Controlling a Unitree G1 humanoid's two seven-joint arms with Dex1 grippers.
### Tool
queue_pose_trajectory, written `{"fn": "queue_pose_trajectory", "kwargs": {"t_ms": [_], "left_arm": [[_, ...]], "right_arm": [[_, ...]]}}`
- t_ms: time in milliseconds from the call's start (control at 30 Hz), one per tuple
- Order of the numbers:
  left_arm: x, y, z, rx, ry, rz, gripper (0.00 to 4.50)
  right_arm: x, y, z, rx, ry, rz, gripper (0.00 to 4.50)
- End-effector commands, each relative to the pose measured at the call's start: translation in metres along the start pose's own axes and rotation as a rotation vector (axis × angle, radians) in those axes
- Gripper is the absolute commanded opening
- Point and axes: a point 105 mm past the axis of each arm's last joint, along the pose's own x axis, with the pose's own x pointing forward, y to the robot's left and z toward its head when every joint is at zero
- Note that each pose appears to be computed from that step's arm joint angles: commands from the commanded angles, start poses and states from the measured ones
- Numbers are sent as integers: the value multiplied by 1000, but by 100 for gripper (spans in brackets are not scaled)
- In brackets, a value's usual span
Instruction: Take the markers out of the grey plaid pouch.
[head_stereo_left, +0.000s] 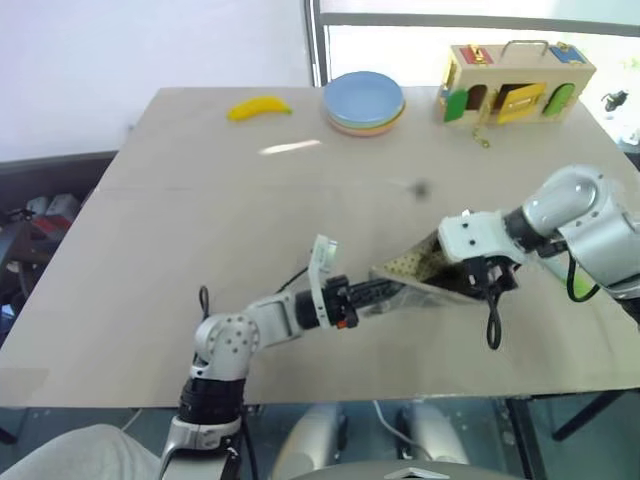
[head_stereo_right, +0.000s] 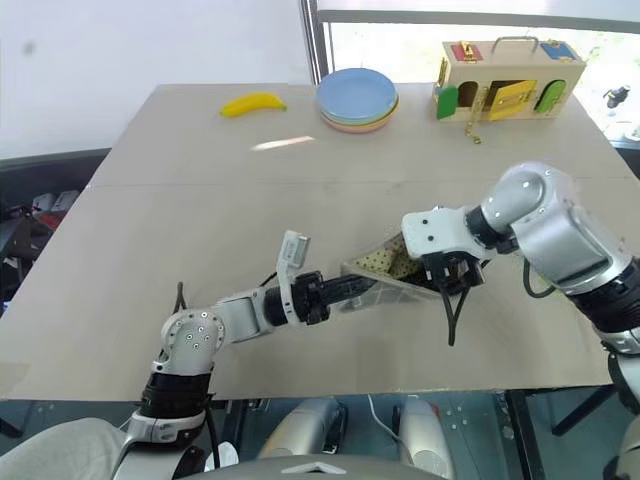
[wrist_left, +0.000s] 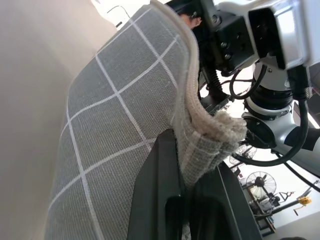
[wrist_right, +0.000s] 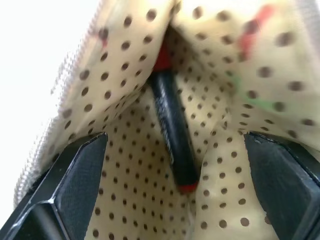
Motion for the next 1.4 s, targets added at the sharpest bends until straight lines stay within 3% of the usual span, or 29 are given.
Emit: {"fn": "queue_pose_trajectory", "kwargs": {"t_ms": [33, 67, 100, 133, 200, 1033, 1167, 1300, 1400], "left_arm": [[2, -2, 7, -18, -35, -48, 0], [3, 0, 6, -21, -29, -46, 0], [4, 2, 4, -16, -21, -38, 0], [4, 4, 3, -10, -13, -29, 0], [5, 7, 1, -8, -9, -19, 0], [2, 13, -11, -4, 15, 1, 0], [2, 15, -10, -1, 12, 6, 0], [1, 16, -11, -1, 8, 10, 0], [1, 17, -11, 5, 5, 19, 0]], "right_arm": [[14, 9, -14, 35, 58, 100, 448], [19, 9, -17, 38, 70, 111, 448], [21, 9, -18, 37, 78, 118, 395], [24, 9, -19, 34, 82, 124, 393], [28, 8, -19, 27, 83, 126, 332], [65, 5, -20, -87, 121, 92, 332], [65, 2, -20, -86, 108, 73, 227], [59, -2, -19, -80, 85, 35, 45], [54, -4, -15, -67, 41, 3, 32]]}}
